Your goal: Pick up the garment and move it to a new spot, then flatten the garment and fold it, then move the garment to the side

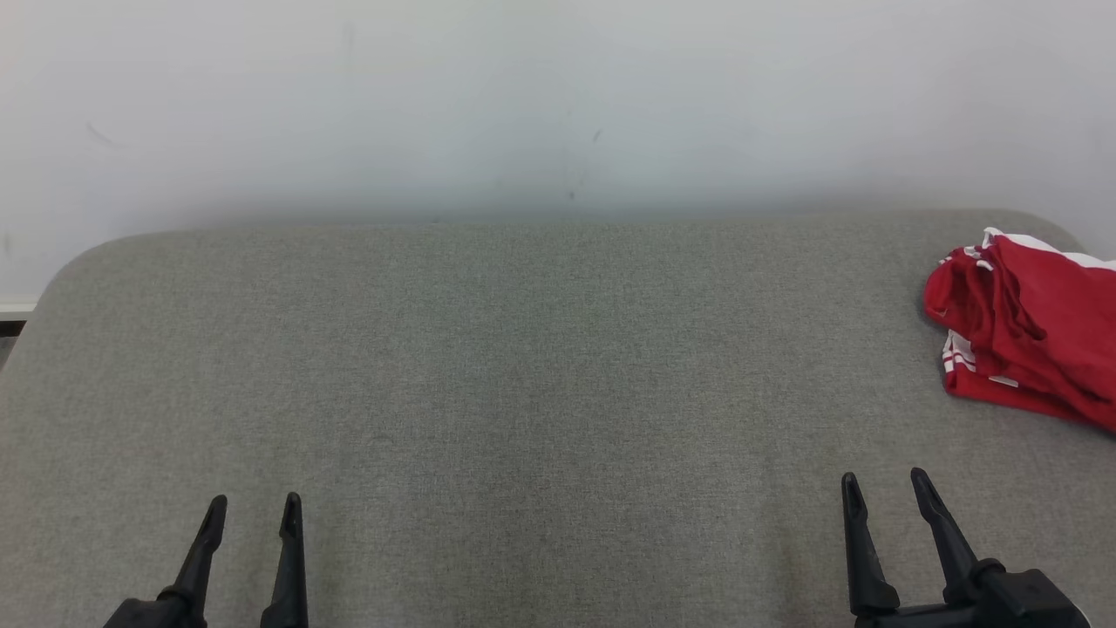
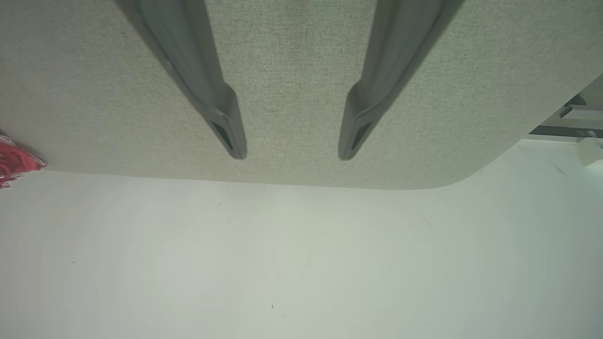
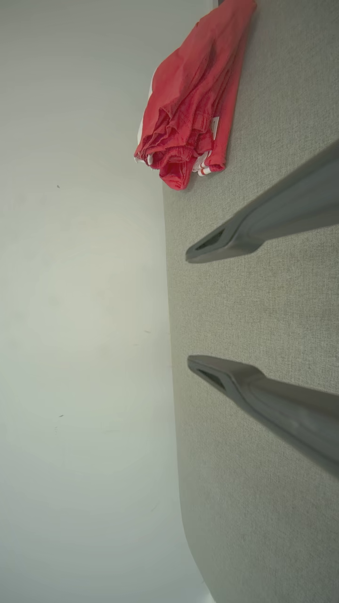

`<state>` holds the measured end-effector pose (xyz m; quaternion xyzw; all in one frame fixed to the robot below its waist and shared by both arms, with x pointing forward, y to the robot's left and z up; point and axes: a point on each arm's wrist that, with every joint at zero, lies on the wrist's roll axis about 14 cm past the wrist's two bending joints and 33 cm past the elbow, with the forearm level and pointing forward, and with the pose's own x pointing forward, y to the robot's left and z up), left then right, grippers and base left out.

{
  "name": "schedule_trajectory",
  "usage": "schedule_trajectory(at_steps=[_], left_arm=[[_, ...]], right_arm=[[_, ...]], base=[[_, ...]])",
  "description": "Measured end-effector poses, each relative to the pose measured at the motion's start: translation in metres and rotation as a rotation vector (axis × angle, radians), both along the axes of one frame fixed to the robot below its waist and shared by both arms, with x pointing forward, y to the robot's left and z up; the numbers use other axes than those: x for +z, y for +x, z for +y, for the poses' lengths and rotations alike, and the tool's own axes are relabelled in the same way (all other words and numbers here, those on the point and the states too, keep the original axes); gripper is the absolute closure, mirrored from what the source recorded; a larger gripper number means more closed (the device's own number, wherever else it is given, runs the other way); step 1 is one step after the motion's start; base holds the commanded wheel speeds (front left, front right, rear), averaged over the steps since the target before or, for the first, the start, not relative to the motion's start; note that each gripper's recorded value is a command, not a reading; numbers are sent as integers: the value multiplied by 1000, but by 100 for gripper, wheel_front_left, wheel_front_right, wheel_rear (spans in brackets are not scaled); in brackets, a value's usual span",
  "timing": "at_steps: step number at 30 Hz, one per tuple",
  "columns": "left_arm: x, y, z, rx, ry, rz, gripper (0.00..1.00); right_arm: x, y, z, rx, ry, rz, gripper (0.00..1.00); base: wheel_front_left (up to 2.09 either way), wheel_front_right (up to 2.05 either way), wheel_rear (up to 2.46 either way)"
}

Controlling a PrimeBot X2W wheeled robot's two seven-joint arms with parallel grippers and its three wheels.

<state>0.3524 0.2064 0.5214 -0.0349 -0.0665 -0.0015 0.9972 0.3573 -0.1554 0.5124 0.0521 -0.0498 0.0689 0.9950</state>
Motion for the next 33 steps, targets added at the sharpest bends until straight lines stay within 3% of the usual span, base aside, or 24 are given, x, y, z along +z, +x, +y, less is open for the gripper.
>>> schedule_trajectory(at_steps=[10,11,18,33], left_arm=[[-3,-2,2,7,-2,9,0],[-3,-2,2,6,-2,9,100],[-25,-8,0,10,-22,79,100],[-32,-4,8,47,-327,118,100]], right_arm=[[-2,1,4,10,3,6,0],[-2,1,4,11,3,7,100],[-25,-6,3,8,9,82,100],[-28,0,-9,-45,309,142,100]], base=[[0,0,0],[0,0,0],[0,0,0],[0,0,0]])
